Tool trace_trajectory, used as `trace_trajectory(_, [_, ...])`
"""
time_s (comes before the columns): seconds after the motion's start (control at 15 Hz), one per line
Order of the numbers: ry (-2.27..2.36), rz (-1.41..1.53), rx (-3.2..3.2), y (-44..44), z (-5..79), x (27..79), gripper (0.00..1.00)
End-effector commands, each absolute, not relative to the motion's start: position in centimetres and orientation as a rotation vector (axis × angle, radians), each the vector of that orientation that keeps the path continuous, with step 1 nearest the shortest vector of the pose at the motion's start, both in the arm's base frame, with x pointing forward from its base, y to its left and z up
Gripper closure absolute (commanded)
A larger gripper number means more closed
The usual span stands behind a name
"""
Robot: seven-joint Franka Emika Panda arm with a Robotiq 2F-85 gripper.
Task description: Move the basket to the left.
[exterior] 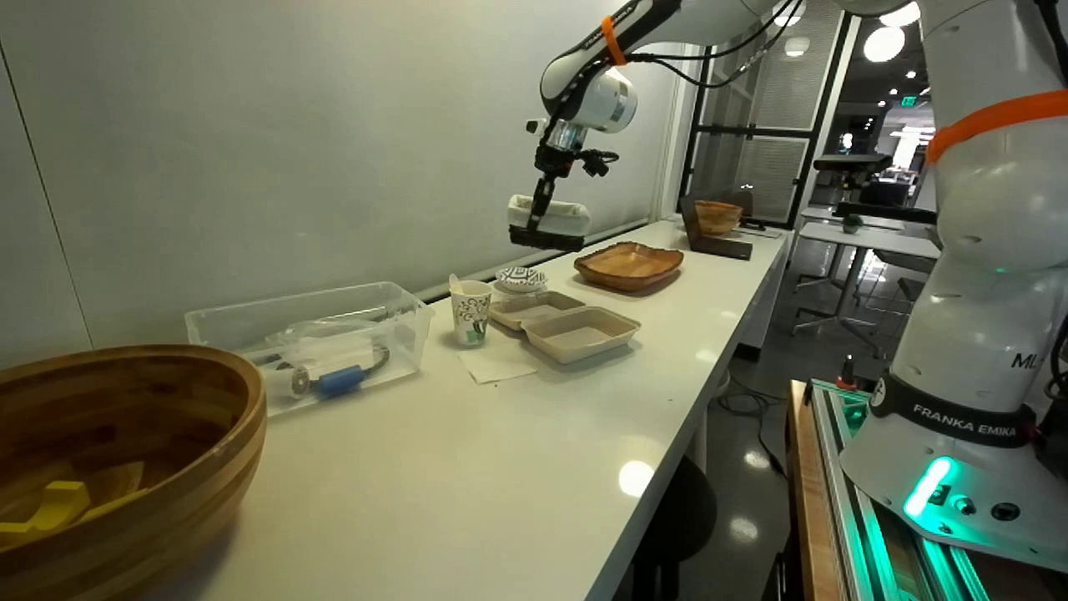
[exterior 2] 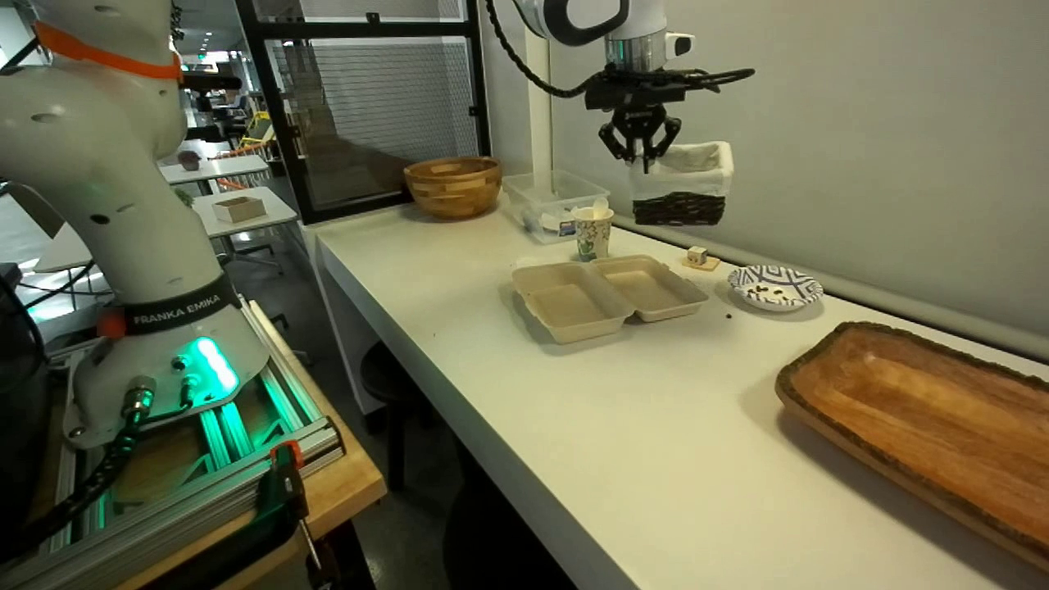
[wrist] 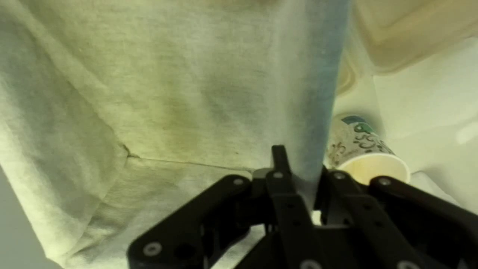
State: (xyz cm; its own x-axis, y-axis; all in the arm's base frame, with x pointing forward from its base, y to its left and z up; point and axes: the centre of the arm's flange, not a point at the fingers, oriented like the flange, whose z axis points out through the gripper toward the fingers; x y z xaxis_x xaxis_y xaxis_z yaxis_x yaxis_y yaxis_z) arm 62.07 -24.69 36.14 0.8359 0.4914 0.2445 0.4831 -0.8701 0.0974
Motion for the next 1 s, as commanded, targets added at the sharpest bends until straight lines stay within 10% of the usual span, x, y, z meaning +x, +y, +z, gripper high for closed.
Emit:
trace_trajectory(0.0, [1.093,0.359,2.922,-15.3,37.6,63.6,0.96])
trace_trajectory(0.93, [1.954,0.068,2.706,5.6,42.9,59.4,0.85])
